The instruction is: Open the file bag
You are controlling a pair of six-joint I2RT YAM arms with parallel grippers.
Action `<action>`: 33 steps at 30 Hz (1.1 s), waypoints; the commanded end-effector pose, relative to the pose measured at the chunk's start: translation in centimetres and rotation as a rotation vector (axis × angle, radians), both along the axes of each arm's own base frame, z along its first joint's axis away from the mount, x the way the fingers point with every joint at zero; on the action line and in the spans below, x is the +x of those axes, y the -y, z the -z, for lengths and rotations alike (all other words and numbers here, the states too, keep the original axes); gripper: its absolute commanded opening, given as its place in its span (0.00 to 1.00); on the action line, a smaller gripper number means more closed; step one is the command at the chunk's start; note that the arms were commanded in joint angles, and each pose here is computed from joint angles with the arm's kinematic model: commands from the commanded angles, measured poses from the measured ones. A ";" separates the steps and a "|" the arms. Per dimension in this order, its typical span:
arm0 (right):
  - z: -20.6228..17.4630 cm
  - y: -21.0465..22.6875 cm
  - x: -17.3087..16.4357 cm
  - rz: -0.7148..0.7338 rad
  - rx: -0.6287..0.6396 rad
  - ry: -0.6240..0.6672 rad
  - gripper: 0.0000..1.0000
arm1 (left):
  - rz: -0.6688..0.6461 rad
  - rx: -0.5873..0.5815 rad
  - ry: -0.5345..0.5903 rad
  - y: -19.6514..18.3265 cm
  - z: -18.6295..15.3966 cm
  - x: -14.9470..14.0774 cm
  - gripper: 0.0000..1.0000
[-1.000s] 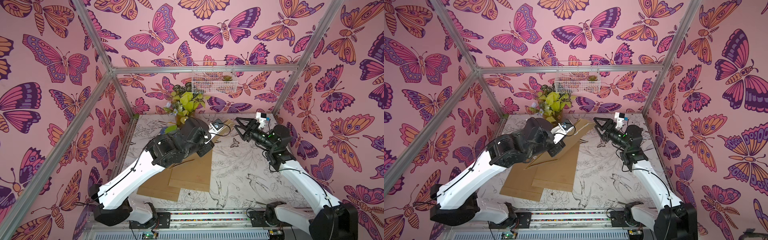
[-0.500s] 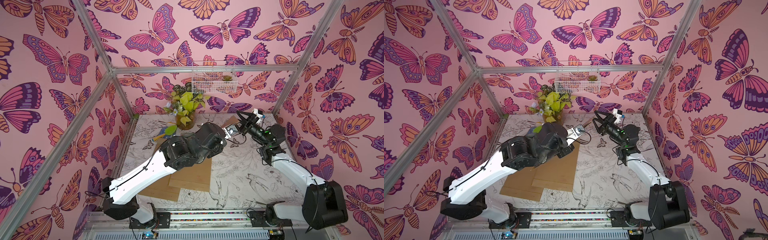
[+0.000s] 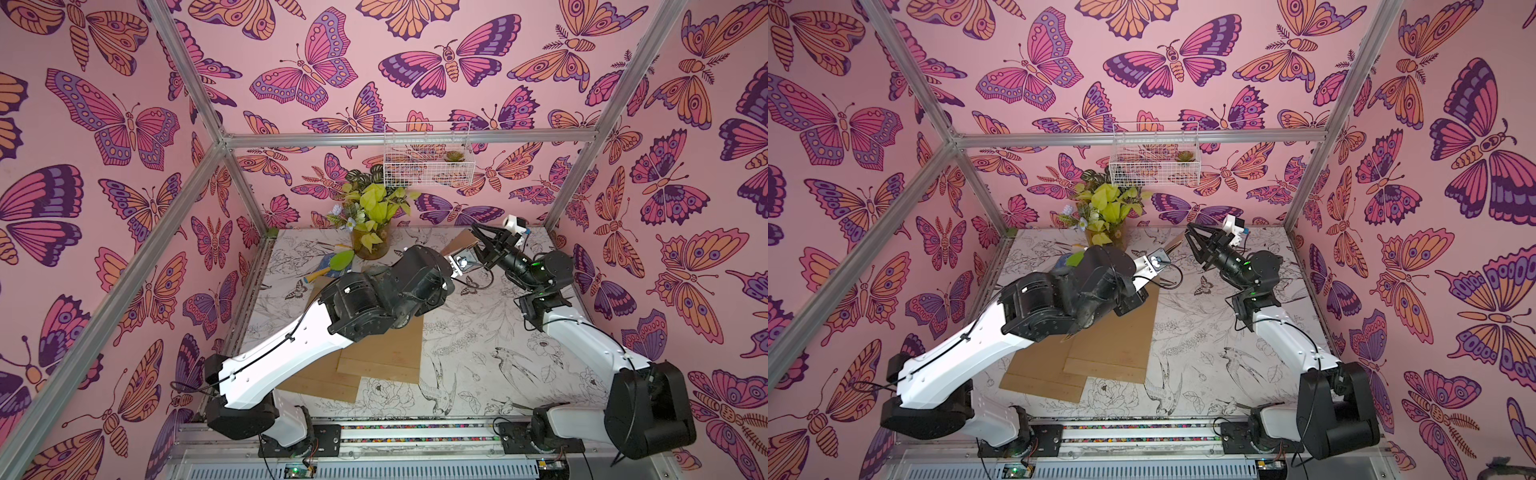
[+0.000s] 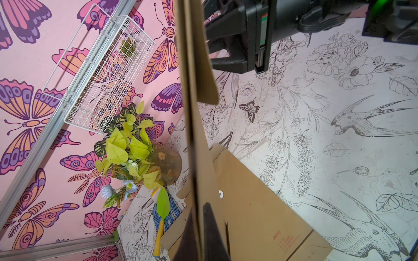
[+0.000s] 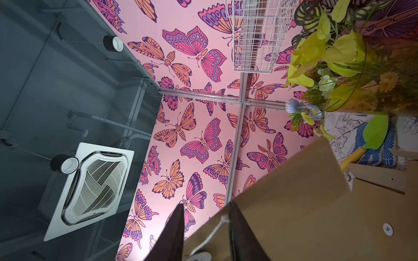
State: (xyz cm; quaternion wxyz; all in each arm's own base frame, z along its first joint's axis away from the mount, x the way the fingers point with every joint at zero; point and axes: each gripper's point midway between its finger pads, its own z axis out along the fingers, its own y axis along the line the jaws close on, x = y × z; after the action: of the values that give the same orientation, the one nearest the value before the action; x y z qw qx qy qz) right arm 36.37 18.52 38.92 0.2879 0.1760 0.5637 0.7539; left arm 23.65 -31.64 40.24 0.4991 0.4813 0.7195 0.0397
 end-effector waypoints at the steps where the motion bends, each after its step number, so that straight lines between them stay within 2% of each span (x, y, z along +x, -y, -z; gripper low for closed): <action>1: -1.4 -0.4 -1.1 -0.023 -0.009 0.057 0.29 | 0.003 0.014 0.012 -0.3 -0.4 -0.2 0.02; 15: -0.5 -0.7 -1.5 -0.027 -0.090 0.068 0.00 | 0.000 0.016 0.006 -0.3 -0.1 -0.2 0.02; 19: -0.8 -0.7 -2.1 -0.015 -0.142 0.113 0.00 | -0.038 -0.017 -0.010 -0.5 0.0 0.2 0.02; 23: -1.4 -0.6 -2.9 0.012 -0.235 0.172 0.00 | -0.056 -0.102 -0.074 -0.4 0.2 0.5 0.01; 33: -4.3 0.3 -5.8 0.100 -0.464 0.352 0.00 | -0.064 -0.304 -0.151 0.3 0.2 0.7 0.01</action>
State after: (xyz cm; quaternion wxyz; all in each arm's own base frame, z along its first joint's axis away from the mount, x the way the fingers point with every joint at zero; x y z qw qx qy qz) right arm 31.41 18.20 42.83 0.4197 0.0378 0.6370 0.6454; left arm 24.53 -32.16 38.34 0.4870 0.4173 0.7663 -0.0377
